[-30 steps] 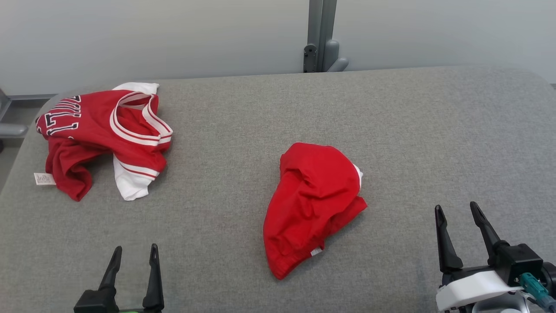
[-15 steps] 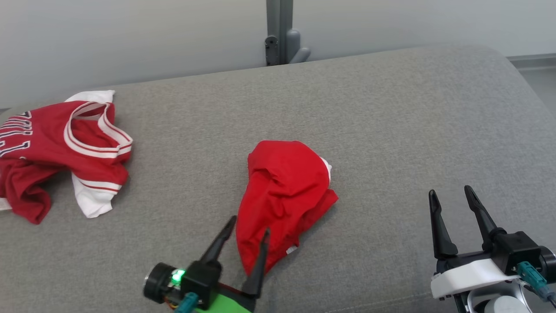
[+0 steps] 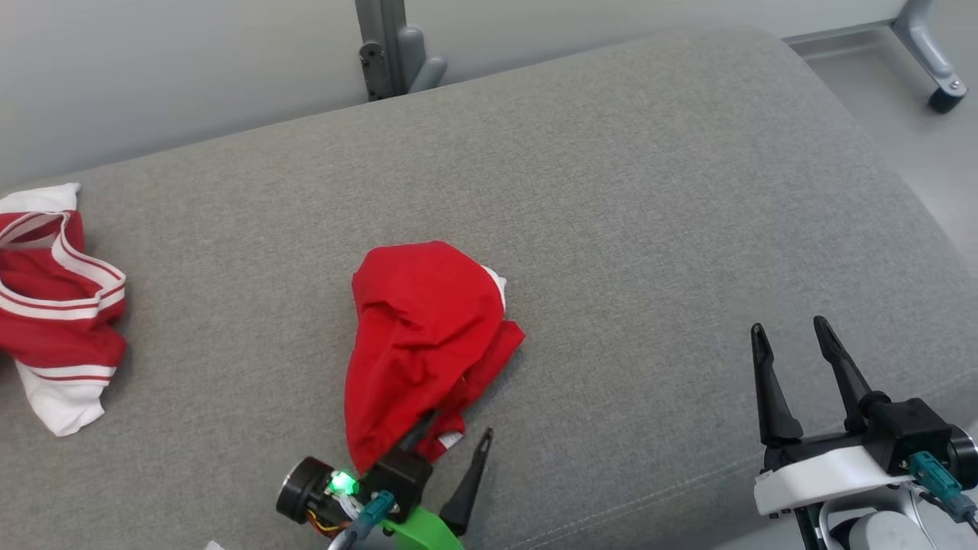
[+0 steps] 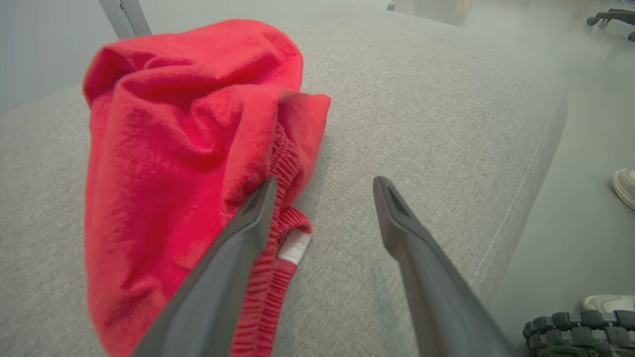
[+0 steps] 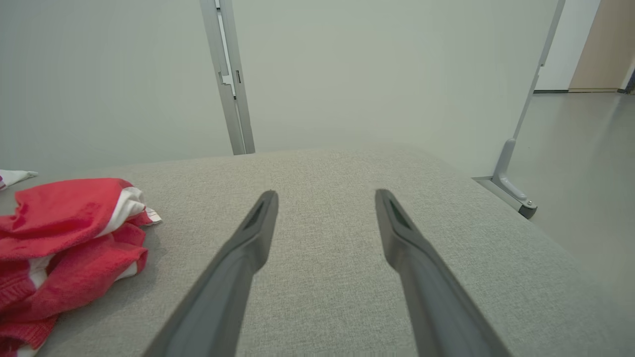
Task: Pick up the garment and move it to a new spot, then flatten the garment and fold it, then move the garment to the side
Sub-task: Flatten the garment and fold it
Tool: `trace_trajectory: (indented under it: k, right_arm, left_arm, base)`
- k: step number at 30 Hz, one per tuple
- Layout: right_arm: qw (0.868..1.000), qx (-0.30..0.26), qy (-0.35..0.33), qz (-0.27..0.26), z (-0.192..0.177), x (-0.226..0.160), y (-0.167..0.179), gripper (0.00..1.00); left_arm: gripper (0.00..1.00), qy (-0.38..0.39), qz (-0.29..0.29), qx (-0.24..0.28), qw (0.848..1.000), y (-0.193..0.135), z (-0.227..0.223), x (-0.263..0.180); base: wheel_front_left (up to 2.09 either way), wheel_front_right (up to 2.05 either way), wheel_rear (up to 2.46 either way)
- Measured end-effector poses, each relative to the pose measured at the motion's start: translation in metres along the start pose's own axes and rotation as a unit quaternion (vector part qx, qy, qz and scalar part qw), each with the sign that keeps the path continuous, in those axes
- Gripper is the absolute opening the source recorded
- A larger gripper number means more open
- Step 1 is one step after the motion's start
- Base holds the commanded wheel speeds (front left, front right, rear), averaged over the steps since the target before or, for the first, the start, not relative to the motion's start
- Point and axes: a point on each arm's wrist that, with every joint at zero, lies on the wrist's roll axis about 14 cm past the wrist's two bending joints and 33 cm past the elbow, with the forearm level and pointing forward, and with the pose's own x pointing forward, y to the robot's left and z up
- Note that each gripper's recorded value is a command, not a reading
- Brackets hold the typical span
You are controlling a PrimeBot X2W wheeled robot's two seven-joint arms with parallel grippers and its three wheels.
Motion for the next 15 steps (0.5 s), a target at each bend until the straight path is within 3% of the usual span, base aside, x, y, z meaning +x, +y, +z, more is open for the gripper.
trace_trajectory:
  k: [15]
  right_arm:
    - [0.999,0.000,0.009,-0.034,-0.004,-0.008,-0.019,1.00]
  left_arm:
    - [1.00,-0.001,0.071,0.064,0.995,0.057,0.000,0.016]
  base:
    - [0.00,0.00,0.00]
